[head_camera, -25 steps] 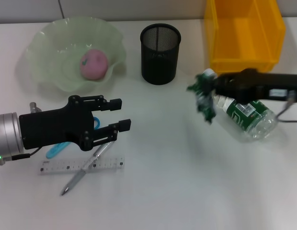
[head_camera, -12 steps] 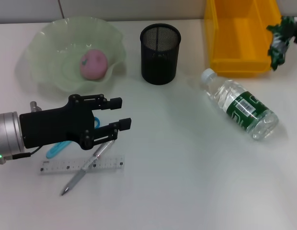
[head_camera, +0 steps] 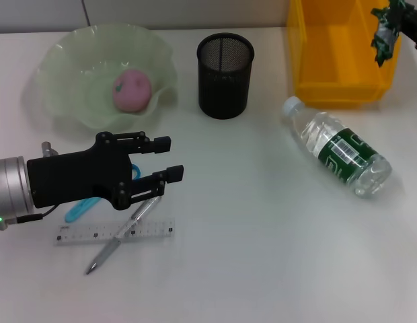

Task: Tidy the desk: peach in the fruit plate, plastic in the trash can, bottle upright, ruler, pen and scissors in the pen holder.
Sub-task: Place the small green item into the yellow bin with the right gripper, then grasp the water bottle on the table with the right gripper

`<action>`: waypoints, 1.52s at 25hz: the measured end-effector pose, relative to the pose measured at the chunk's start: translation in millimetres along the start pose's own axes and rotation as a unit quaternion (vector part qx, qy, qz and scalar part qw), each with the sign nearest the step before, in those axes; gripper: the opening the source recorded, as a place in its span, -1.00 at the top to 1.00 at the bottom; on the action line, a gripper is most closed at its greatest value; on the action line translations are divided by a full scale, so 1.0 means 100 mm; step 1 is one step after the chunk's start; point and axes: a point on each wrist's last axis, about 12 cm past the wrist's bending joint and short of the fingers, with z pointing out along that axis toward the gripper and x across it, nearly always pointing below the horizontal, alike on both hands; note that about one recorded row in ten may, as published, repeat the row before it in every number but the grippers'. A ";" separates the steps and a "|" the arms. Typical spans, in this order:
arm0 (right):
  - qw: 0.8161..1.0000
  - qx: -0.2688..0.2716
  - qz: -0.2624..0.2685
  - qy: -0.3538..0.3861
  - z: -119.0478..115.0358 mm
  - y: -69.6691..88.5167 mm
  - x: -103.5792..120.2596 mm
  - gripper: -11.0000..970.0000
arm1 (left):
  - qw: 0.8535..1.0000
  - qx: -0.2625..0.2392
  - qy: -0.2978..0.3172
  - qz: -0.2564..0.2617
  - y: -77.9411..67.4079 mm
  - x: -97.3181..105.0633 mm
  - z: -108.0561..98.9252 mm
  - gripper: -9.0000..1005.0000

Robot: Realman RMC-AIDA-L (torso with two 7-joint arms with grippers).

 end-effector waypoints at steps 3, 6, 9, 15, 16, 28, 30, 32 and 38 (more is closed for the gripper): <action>0.999 0.031 0.009 0.001 0.16 -0.07 0.01 0.77 | 1.000 -0.002 0.001 -0.001 0.00 0.01 -0.02 -0.04; 0.999 0.037 0.000 0.000 0.23 -0.08 0.01 0.77 | 1.000 -0.002 0.001 -0.001 0.00 0.01 -0.02 -0.04; 0.998 0.060 -0.004 0.003 0.34 -0.12 0.00 0.77 | 1.000 -0.002 0.000 0.000 0.00 0.00 -0.02 -0.04; 0.997 0.072 -0.022 0.014 0.56 -0.10 0.02 0.77 | 1.000 -0.007 -0.003 0.001 0.02 -0.01 -0.02 -0.04; 0.997 0.072 -0.022 0.014 0.56 -0.10 0.02 0.77 | 1.000 -0.007 -0.003 0.001 0.02 -0.01 -0.02 -0.04; 0.996 0.078 -0.034 0.024 0.67 -0.09 0.02 0.31 | 1.000 -0.007 -0.005 0.005 0.05 -0.05 -0.02 -0.03; 0.996 0.077 -0.036 0.026 0.68 -0.08 0.02 0.14 | 1.000 -0.007 -0.005 0.006 0.05 -0.05 -0.01 -0.03; 0.996 0.076 -0.036 0.026 0.68 -0.08 0.02 0.06 | 1.000 -0.006 -0.005 0.006 0.05 -0.05 -0.01 -0.03; 0.998 0.054 -0.004 0.015 0.61 -0.04 0.01 -0.15 | 1.000 -0.007 -0.006 0.005 0.05 -0.05 -0.01 -0.03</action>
